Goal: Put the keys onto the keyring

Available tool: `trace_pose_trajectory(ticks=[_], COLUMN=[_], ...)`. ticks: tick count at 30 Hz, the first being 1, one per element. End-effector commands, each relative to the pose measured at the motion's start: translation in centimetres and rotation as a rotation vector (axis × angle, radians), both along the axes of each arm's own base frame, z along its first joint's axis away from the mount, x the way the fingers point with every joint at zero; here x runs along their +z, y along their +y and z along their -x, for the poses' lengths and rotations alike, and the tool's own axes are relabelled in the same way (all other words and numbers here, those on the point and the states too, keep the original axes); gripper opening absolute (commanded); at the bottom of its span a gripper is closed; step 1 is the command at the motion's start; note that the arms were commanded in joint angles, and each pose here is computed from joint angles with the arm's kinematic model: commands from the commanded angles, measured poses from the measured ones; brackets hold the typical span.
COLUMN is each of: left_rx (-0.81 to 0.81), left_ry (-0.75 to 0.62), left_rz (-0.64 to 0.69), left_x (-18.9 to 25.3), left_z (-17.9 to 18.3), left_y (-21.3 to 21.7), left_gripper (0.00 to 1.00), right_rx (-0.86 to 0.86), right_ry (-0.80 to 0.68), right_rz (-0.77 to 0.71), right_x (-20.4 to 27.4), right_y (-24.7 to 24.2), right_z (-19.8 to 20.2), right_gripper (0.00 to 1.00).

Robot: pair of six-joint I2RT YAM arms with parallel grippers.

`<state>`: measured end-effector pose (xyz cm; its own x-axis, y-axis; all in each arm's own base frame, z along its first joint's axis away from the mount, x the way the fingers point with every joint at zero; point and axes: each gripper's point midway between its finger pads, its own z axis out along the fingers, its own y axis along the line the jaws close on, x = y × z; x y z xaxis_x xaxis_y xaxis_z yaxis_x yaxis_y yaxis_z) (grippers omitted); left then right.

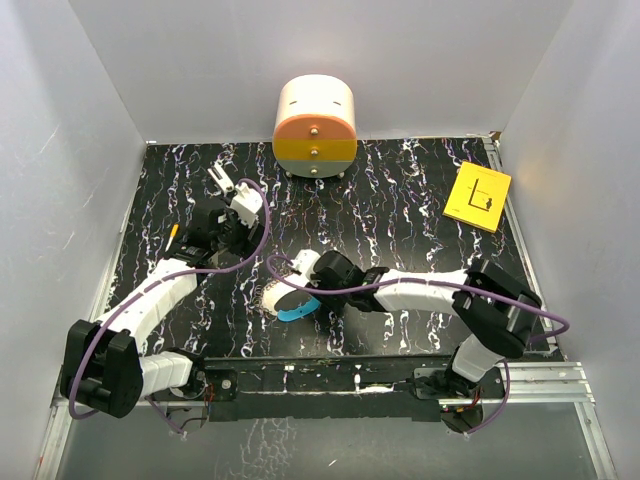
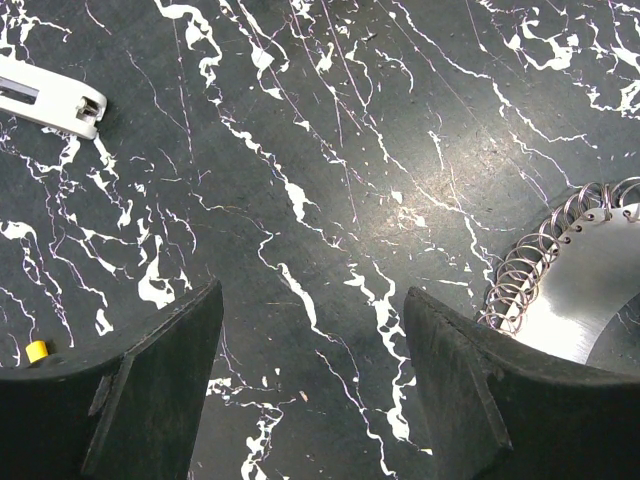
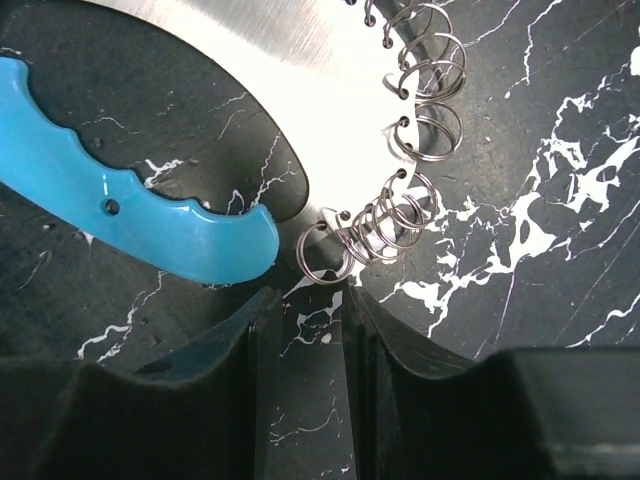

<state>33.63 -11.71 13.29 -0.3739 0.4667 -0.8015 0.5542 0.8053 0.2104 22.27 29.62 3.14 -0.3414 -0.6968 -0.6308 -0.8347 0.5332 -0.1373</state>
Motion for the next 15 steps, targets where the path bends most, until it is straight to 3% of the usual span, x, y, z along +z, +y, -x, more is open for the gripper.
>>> trace_pose_trajectory(ticks=[1, 10, 15], left_rx=[-0.006, -0.009, -0.012], left_ry=[-0.01, -0.013, -0.013], left_rz=[0.016, 0.018, 0.015], left_x=[0.04, 0.08, -0.01], left_z=[0.03, 0.07, 0.16], left_y=[-0.12, -0.16, -0.17], left_gripper=[0.72, 0.72, 0.73], right_rx=[0.012, 0.001, -0.004], right_ry=[-0.087, -0.106, -0.112], right_rz=[-0.077, -0.066, -0.044], right_x=[2.17, 1.98, 1.38], right_y=[2.75, 2.84, 2.63], right_z=[-2.03, -2.62, -2.86], right_gripper=[0.35, 0.33, 0.23])
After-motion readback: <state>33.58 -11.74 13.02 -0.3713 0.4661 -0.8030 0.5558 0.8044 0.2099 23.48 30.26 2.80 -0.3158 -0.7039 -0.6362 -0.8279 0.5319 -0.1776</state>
